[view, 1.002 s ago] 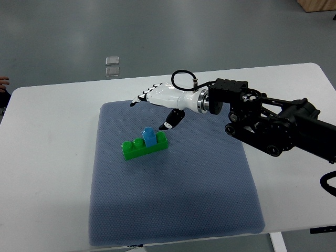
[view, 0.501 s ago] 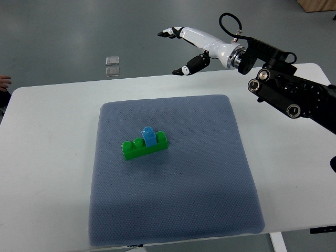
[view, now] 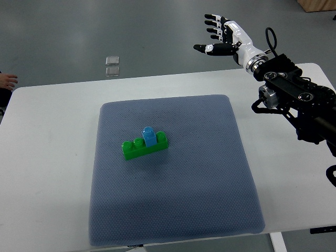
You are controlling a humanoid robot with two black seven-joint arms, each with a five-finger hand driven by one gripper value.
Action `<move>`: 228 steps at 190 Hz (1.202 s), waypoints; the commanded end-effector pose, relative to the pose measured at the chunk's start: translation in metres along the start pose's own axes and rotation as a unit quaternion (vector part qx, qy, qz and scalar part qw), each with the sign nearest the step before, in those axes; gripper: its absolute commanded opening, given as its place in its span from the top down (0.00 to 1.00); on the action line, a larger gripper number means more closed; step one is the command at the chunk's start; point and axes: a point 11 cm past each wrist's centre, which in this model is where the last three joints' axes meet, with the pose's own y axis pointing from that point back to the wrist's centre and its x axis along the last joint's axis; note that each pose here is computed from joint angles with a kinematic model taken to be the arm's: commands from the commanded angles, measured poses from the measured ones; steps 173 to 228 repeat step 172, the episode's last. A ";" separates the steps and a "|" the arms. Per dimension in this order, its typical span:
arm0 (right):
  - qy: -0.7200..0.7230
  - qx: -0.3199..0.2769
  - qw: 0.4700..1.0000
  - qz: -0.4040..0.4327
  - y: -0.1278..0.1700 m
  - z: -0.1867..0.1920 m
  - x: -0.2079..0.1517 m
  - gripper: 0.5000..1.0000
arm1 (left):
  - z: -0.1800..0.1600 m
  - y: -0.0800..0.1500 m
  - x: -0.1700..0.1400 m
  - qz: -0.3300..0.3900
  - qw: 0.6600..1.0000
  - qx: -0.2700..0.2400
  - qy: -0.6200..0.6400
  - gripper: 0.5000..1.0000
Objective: Stack blue block on green block with right hand
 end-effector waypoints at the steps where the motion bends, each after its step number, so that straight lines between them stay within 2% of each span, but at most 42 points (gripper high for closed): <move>1: -0.050 -0.024 0.998 0.021 0.004 0.021 0.000 0.19 | 0.000 0.000 0.000 0.000 1.000 0.000 0.000 0.00; 25: -0.127 -0.050 0.990 0.041 0.010 0.042 -0.003 0.19 | 0.000 0.000 0.000 0.000 1.000 0.000 0.000 0.00; 56: -0.203 -0.064 0.975 0.057 0.014 0.052 -0.005 0.19 | 0.000 0.000 0.000 0.000 1.000 0.000 0.000 0.00; 228: -0.209 -0.072 0.973 0.059 0.018 0.063 -0.010 0.18 | 0.000 0.000 0.000 0.000 1.000 0.000 0.000 0.00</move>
